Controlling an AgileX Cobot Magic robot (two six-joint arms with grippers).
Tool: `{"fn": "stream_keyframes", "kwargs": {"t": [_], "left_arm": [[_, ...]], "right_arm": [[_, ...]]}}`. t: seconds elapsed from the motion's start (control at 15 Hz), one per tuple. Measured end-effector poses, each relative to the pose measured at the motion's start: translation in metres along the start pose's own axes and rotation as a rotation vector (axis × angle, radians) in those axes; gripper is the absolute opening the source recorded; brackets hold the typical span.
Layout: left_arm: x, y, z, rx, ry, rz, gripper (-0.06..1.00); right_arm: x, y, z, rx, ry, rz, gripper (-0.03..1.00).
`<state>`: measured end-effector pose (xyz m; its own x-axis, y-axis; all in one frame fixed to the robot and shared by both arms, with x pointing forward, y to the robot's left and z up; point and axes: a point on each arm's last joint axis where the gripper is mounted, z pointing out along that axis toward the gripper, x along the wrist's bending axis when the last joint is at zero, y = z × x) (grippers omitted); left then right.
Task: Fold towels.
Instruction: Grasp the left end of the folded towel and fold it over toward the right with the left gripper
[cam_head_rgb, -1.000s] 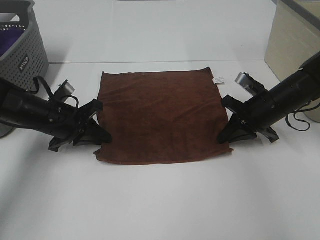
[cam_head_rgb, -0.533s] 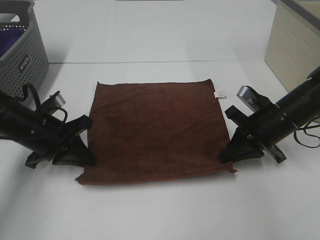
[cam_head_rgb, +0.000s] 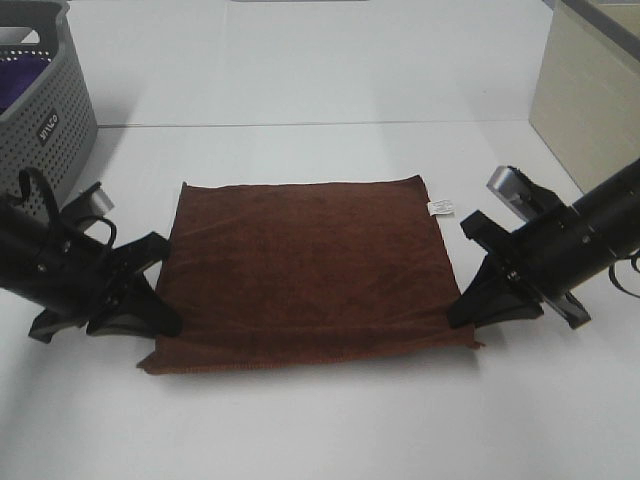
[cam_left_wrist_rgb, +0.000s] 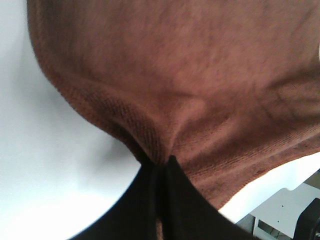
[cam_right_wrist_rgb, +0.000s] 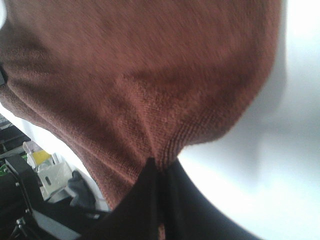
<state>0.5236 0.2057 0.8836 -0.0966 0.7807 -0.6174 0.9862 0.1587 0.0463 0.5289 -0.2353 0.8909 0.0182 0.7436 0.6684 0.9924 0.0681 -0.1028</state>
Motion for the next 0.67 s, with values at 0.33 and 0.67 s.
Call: {"fn": "stream_keyframes", "kwargs": {"t": [0.33,0.67], "left_arm": [[-0.038,0.06,-0.026,-0.214,-0.038,0.057,0.0],[-0.055,0.111,-0.028,-0.344,-0.048,0.09,0.0]], "right_arm": [[0.034,0.068,-0.044,-0.171,-0.012,-0.121,0.0],[0.038,0.133,-0.053,-0.218,-0.008,-0.178,0.0]]}}
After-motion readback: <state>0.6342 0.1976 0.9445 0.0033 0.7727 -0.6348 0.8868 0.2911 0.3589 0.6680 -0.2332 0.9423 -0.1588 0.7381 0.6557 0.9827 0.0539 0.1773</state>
